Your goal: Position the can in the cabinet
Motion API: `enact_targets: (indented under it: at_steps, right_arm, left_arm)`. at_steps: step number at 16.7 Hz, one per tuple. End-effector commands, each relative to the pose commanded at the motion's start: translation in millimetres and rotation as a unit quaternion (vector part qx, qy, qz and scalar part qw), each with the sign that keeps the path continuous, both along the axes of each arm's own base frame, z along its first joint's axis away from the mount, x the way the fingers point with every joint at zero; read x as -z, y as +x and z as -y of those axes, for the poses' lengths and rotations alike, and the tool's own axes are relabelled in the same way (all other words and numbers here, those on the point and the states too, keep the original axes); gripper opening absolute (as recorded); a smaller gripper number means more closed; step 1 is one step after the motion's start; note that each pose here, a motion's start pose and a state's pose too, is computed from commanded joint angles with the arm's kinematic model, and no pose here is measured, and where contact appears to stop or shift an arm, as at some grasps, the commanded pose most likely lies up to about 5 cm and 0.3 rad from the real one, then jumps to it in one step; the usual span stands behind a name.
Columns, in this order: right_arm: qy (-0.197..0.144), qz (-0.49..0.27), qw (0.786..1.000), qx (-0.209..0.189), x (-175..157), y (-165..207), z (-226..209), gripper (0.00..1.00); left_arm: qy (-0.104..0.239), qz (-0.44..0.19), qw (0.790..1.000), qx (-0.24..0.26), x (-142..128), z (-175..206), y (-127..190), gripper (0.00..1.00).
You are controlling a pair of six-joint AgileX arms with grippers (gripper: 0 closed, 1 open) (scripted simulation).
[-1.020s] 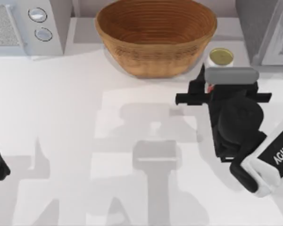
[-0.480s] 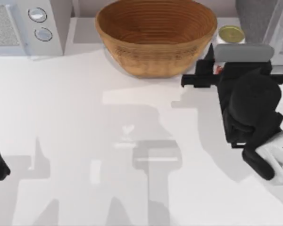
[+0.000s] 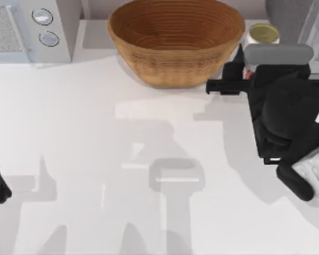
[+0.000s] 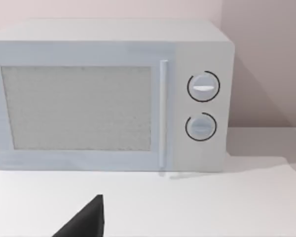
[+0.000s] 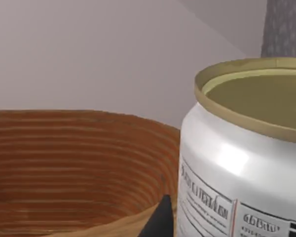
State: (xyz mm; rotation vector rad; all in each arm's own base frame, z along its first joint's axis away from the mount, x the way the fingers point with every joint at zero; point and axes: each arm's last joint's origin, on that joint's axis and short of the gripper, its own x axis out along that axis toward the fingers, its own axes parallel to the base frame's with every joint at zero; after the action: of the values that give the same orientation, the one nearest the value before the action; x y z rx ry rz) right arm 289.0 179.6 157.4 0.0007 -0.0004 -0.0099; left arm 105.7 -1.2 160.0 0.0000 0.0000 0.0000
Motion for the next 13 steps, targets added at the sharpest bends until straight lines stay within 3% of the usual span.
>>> enact_targets:
  at_steps: [6, 13]
  right_arm:
    - [0.009, 0.029, 0.999, 0.041, -40, -2, 40, 0.00]
    - [-0.001, 0.027, 0.999, 0.034, -79, -58, 108, 0.00]
  left_arm:
    - [0.000, 0.000, 1.000, 0.000, 0, 0, 0, 1.00]
    - [0.000, 0.000, 1.000, 0.000, 0, 0, 0, 1.00]
